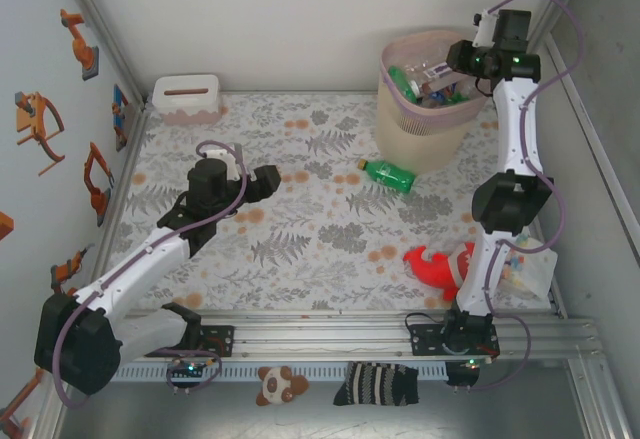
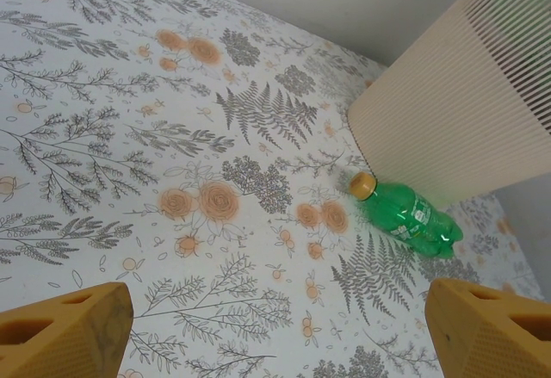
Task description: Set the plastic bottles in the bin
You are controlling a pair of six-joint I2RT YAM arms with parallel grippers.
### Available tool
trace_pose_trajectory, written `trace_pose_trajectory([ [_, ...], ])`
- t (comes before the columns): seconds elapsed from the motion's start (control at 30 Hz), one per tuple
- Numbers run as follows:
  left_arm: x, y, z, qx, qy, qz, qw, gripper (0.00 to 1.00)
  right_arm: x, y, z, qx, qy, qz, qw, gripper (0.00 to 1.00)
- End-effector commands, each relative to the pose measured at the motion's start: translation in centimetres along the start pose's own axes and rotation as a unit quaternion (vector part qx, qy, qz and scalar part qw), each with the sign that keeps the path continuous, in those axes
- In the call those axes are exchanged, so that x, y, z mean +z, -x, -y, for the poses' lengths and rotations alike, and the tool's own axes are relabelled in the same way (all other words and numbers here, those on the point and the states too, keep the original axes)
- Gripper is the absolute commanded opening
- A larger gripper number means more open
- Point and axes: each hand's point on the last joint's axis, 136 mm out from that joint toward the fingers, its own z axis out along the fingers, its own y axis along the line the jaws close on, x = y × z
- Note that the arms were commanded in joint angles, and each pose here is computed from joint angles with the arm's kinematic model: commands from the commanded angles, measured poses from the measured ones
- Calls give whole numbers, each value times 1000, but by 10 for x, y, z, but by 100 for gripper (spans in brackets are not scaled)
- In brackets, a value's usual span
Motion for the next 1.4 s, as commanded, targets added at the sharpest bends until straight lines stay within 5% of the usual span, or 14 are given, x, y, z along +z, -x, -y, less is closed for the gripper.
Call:
trace_pose_trajectory([
  [0.0,-5,2,0,2,-3,4,1000,87,-35,10,-28,3,27,11,1000,24],
  [0.27,-6,2,0,2,-3,5,1000,87,-62,-6,-81,-48,59,-7,997,25],
  [0.6,-8,3,-4,5,7,6,1000,88,-49,-75,-158,-216,55,-95,970,29],
  [0.93,-11,4,-9,2,11,9,1000,90,-9,-160,-195,-376,14,-198,905,35],
  [1.37,-14,3,-13,-3,9,8,1000,97,47,-246,-179,-507,-107,-303,800,41],
])
